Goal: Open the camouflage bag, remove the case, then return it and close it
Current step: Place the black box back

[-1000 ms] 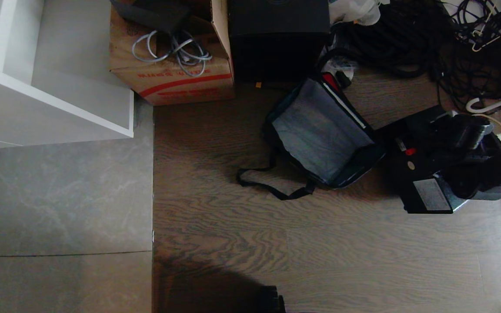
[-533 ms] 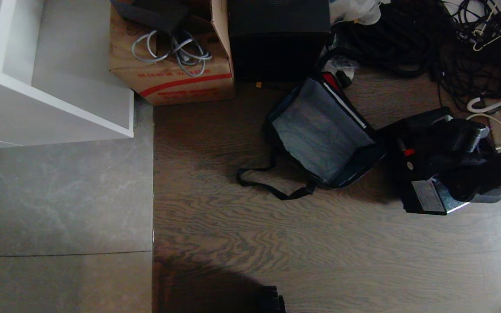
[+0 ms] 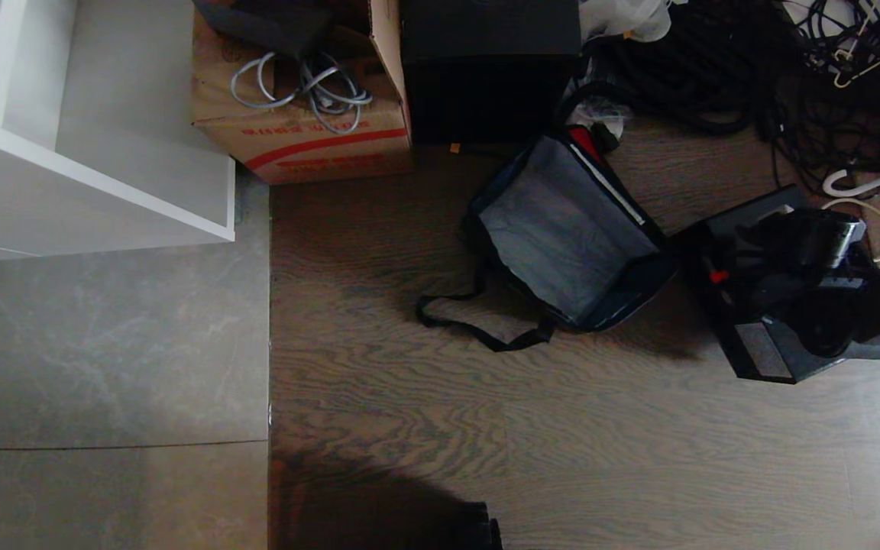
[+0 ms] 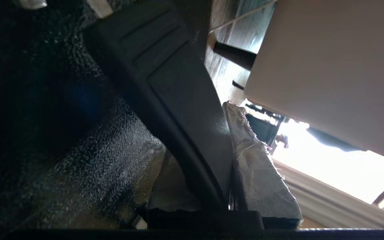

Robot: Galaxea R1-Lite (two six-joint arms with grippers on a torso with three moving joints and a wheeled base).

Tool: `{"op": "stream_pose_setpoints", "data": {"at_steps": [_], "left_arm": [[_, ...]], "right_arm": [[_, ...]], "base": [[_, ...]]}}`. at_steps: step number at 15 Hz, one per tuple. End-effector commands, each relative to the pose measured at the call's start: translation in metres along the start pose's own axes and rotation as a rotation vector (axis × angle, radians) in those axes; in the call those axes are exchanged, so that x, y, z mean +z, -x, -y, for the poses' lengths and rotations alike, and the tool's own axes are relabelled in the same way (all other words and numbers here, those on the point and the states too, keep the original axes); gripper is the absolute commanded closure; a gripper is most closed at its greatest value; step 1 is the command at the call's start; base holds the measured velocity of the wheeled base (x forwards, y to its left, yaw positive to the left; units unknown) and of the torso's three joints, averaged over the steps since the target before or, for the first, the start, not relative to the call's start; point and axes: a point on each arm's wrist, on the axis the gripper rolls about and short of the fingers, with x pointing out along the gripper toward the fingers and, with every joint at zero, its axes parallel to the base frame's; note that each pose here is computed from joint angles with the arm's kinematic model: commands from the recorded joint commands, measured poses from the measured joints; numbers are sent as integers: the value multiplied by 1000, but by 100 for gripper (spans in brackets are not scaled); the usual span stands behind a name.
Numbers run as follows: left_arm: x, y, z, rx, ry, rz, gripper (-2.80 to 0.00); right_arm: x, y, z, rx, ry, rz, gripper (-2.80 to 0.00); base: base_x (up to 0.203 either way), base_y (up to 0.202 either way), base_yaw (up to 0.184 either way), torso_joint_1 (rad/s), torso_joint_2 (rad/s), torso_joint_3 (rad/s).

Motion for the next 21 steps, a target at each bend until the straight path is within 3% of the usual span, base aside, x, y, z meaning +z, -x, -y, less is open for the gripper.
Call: {"op": "stream_pose_setpoints", "data": {"at_steps": [1,7,10,17,21], "left_arm": [[0,0,0,1,0,1,0],[0,0,0,1,0,1,0],[0,0,0,0,0,1,0],[0,0,0,1,0,1,0],[0,0,0,1,0,1,0]], "right_arm": [[11,19,48,-21,-61,55,0],[24,65,144,-15,-73,199,0],[37,104,166,64,-118,350,0],[68,170,167,214,-208,559,0],[89,201,155,312,-235,676,0]], "base": [[0,0,0,0,0,0],[0,0,0,0,0,0],[0,0,0,0,0,0],[0,0,0,0,0,0],[0,0,0,0,0,0]]}}
